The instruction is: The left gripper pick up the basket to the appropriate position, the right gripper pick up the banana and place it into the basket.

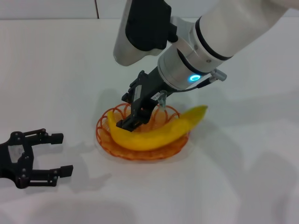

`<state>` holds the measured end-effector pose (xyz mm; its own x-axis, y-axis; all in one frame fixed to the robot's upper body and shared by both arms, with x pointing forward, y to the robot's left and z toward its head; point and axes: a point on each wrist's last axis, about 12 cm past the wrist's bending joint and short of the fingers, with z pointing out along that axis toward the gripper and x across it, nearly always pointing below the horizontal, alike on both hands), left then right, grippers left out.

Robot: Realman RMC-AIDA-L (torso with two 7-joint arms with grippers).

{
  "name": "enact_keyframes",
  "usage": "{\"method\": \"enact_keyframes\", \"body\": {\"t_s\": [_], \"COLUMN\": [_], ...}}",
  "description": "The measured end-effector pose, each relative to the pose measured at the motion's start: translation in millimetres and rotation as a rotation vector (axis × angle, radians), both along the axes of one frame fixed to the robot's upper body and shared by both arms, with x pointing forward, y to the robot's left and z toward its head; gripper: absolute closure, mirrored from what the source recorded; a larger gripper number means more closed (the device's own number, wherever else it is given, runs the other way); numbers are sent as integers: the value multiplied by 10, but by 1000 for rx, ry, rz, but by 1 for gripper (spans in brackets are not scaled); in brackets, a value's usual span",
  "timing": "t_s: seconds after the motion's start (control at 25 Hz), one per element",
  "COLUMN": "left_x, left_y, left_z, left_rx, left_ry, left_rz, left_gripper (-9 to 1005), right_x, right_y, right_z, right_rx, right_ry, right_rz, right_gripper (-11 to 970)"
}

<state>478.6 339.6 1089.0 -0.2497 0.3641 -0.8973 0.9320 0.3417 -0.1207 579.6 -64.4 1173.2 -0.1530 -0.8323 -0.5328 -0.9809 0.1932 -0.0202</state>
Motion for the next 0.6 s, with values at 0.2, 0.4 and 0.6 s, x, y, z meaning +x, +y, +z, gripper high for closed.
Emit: {"method": "enact_keyframes", "body": {"t_s": [0.2,0.4,0.6], "left_x": [-24,-44,-88], "left_y": [17,36,109], "left_z": [-12,-20,-24], "left_rx": [0,2,-7], "left_ry": [4,4,-11], "left_rz": [6,11,51], "left_gripper": [117,117,117], "right_x": [-13,-36,-130], "right_y": [-22,-304,-812], "right_z": [54,172,174], "right_rx": [15,78,145], "right_ry": [-4,-20,-35], "right_rz": [1,-39,-97], "right_gripper": [286,282,283]}}
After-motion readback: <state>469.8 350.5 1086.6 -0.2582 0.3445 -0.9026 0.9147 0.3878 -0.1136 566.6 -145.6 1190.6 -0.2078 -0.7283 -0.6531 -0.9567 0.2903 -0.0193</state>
